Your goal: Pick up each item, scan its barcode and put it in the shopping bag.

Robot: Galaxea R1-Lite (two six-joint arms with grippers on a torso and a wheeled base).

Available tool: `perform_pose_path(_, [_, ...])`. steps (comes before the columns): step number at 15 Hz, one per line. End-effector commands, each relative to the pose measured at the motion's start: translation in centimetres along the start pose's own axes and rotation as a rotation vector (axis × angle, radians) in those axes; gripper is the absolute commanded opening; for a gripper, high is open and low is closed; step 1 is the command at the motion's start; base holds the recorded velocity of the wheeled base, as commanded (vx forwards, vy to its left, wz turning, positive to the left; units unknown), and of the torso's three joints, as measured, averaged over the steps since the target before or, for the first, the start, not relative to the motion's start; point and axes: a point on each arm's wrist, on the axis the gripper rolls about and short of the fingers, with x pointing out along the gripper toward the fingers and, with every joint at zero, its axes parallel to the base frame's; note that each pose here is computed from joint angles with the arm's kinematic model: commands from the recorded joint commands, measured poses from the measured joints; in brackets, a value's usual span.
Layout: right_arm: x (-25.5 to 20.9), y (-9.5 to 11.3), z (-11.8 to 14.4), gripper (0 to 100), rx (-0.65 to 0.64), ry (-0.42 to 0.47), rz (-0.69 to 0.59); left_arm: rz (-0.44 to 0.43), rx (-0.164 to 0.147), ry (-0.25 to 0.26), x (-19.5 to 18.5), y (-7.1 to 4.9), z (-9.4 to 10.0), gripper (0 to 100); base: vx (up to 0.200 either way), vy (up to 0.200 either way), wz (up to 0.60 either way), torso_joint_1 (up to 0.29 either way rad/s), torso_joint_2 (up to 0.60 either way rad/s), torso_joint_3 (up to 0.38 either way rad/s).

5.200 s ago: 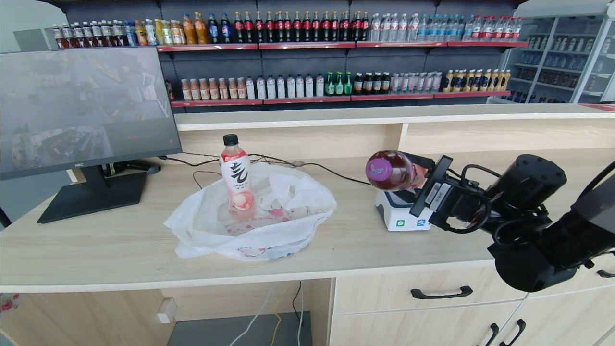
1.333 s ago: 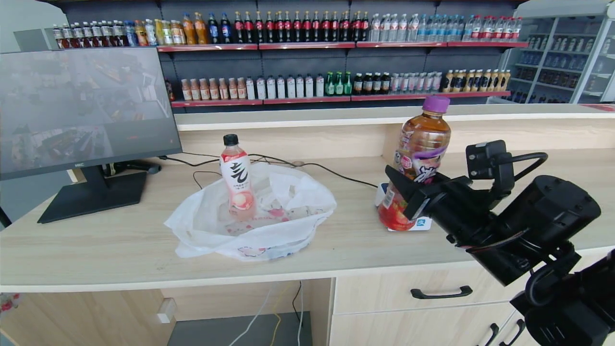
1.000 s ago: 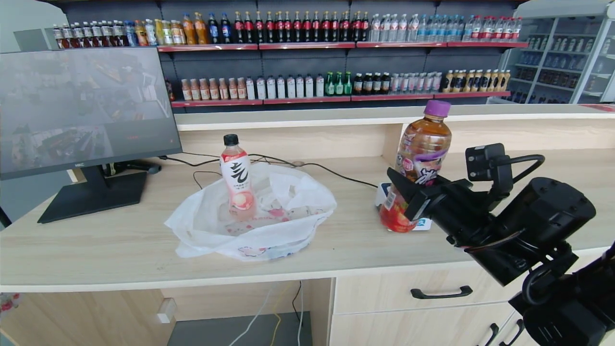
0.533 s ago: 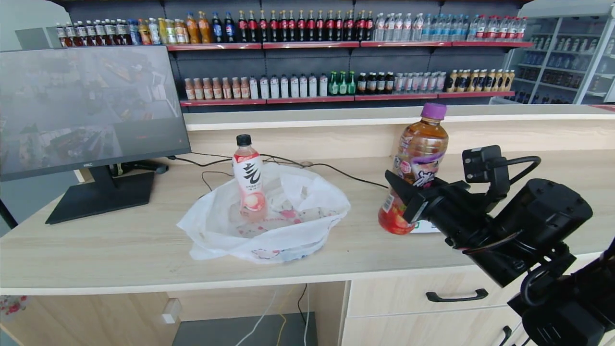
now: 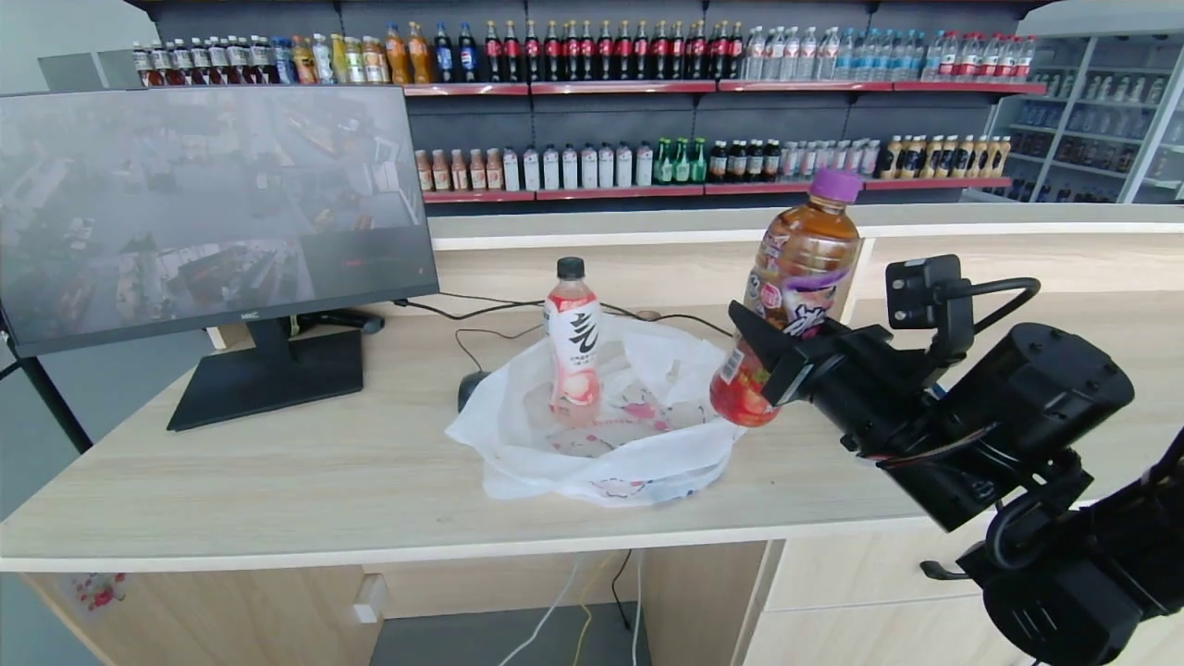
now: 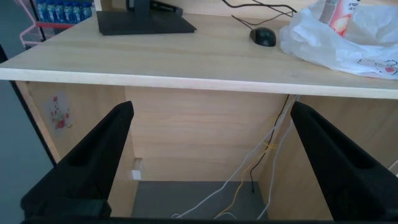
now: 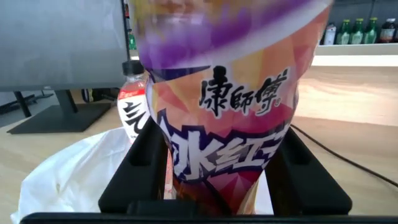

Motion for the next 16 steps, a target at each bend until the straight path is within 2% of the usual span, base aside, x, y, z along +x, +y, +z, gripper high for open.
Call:
perform_pose_path(1, [0.4,0.3,-0.5,0,0.005,0.006,0.008,0.000,0.001,0.000,0.0,0.0,0.0,100,0.000,0.200,0.00,0.002,0.00,-0.007])
perform_pose_path(5, [2.1,0.2,-1.8,0,0.022,0.006,0.006,0.000,0.001,0.000,0.0,0.0,0.0,100,0.000,0.000,0.00,0.000,0.00,0.000])
perform_pose_path(8, [3.2,-0.7,-2.6,0,0.023,-0.001,-0.018,0.000,0.001,0.000,0.0,0.0,0.0,100,0.000,0.000,0.00,0.000,0.00,0.000])
perform_pose_path(14, [4.3,-1.6,-5.7,0,0.017,0.057,-0.042,0.000,0.000,0.000,0.0,0.0,0.0,100,0.000,0.000,0.00,0.000,0.00,0.000])
perform_pose_path(16, [4.5,-2.7,-6.8,0,0.009,0.080,-0.068,0.000,0.000,0.000,0.0,0.0,0.0,100,0.000,0.000,0.00,0.000,0.00,0.000])
